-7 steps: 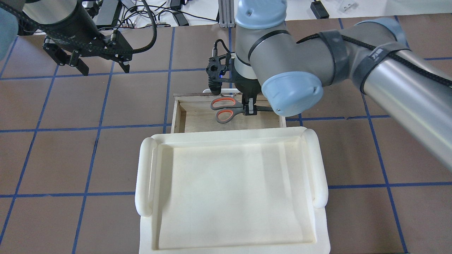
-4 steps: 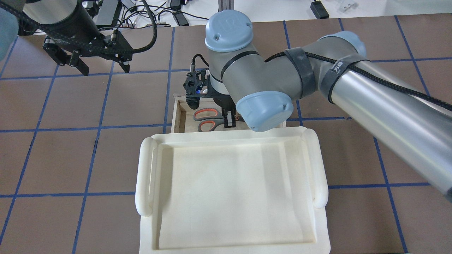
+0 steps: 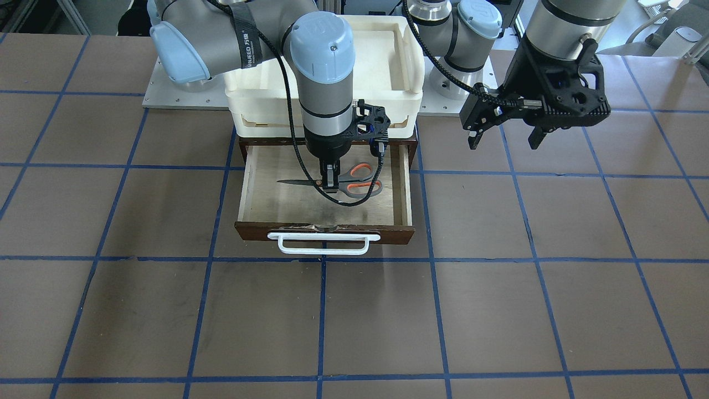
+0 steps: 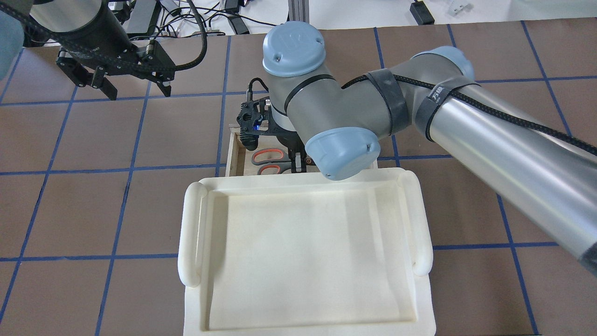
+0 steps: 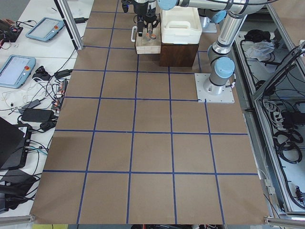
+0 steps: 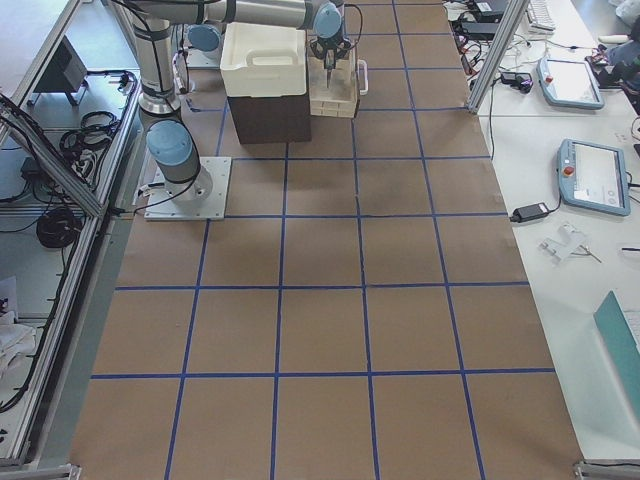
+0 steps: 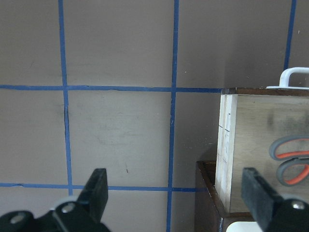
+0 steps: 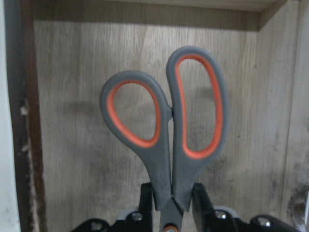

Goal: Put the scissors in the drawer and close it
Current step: 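Lower the scissors into the drawer and open the right gripper, then raise the right gripper out of the drawer back to its start pose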

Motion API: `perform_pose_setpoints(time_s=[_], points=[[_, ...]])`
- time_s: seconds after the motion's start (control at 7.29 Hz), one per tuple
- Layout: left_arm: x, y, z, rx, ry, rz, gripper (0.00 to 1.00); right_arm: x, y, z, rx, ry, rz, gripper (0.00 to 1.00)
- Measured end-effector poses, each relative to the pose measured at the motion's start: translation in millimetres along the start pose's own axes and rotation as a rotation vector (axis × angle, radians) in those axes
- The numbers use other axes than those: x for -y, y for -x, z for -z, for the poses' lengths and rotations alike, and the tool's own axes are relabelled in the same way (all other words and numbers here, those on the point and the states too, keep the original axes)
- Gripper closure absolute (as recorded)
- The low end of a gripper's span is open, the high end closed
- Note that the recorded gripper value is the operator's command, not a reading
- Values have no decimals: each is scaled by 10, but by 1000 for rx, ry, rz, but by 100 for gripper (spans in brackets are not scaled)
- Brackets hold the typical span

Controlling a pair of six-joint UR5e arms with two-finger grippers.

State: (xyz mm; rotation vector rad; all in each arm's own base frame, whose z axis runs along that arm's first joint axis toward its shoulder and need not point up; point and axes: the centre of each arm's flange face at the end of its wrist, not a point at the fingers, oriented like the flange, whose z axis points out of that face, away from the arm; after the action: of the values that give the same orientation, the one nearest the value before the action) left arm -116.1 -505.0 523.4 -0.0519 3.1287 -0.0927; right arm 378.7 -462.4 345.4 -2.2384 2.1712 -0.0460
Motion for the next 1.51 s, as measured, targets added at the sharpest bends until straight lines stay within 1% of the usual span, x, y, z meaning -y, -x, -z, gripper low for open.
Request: perform_pose_setpoints(time_s=[0.14, 0.27, 0.41, 0.96, 1.24, 1.37, 1.51], points=[[1, 0, -2, 0, 0, 0, 0, 1, 3, -9, 3, 1, -5, 46], [2, -1, -2, 0, 0, 0, 0, 0, 5, -18, 6, 2, -7, 4], [1, -1, -2, 0, 0, 0, 0, 1, 2, -35, 8, 3, -8, 0], [2, -1, -4, -1, 1, -1, 0, 2, -13, -59, 6, 5, -8, 0], [2, 0, -3, 0, 1, -3, 0, -29, -30, -18, -6, 11, -13, 0], [2, -1, -3, 0, 1, -3, 0, -103, -77, 61, -23, 10, -31, 0], [2, 0, -4, 0, 1, -3, 0, -271, -157, 185, -42, 5, -78, 0]])
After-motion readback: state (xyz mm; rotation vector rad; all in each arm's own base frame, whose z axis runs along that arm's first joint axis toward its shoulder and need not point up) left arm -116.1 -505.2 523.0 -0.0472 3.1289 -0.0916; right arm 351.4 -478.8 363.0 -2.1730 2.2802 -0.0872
